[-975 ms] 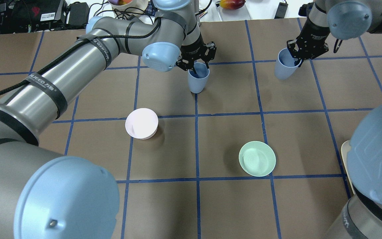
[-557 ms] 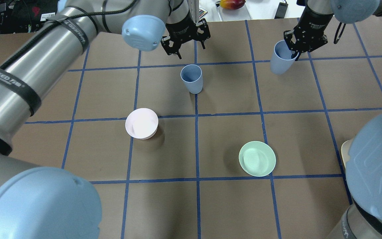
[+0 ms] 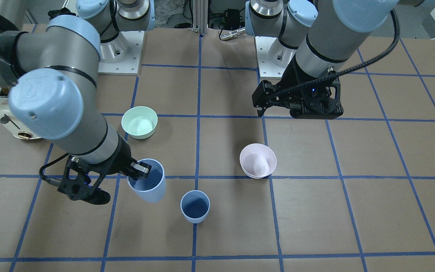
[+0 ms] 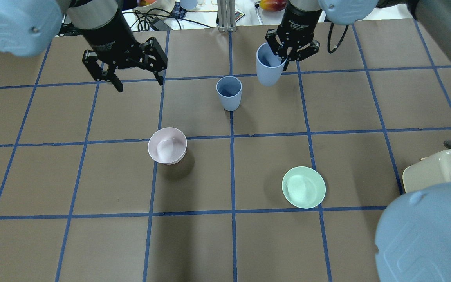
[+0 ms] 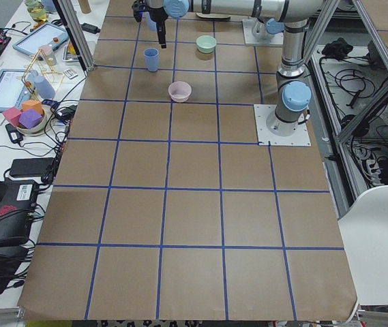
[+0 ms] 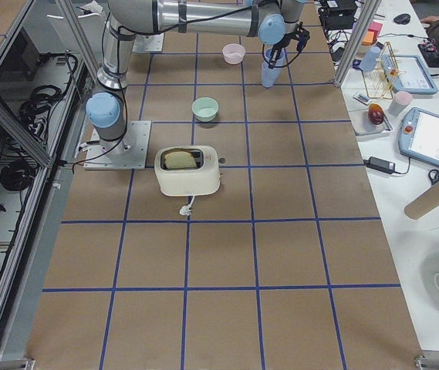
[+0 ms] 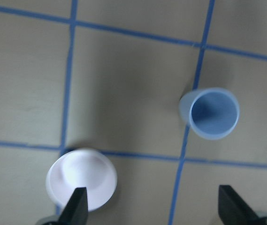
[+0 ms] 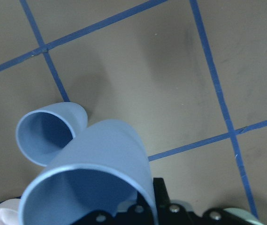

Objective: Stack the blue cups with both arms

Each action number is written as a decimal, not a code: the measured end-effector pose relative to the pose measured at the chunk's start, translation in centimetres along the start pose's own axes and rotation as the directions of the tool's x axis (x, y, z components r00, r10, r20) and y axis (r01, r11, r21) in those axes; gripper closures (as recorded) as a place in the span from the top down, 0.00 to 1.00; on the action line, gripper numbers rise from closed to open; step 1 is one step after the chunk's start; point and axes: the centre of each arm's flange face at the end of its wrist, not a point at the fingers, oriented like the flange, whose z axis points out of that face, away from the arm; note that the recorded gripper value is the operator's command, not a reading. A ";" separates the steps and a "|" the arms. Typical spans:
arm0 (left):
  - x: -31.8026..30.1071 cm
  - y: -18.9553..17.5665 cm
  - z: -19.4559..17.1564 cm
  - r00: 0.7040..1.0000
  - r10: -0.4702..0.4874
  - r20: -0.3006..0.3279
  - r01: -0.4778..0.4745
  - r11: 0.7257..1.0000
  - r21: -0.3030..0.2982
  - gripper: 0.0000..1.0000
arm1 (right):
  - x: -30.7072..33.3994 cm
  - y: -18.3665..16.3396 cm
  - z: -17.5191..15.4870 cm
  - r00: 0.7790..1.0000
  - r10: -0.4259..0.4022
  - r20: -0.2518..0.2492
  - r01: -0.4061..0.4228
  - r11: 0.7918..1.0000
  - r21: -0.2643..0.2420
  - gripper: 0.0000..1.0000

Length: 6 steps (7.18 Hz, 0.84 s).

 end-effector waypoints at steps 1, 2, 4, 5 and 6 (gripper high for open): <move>-1.4 1.6 0.1 0.998 0.040 0.045 -0.041 0.999 0.034 0.97 | -2.0 1.3 0.4 1.000 0.024 0.009 -0.024 1.000 0.010 0.00; -2.3 2.1 0.0 0.992 0.093 0.083 -0.098 0.994 0.057 0.98 | -3.4 2.1 0.8 0.999 0.044 0.015 -0.044 0.999 0.016 0.00; -2.6 1.3 -0.3 0.989 0.114 0.099 -0.122 0.990 0.073 1.00 | -5.5 2.3 2.5 0.998 0.062 0.030 -0.063 0.997 0.036 0.00; -2.6 1.0 -0.5 0.989 0.111 0.093 -0.118 0.990 0.079 1.00 | -6.0 2.0 3.3 0.997 0.071 0.041 -0.073 0.996 0.049 0.00; -2.5 1.0 -0.7 0.990 0.109 0.087 -0.116 0.990 0.083 1.00 | -6.3 1.7 4.1 0.996 0.077 0.042 -0.079 0.996 0.050 0.00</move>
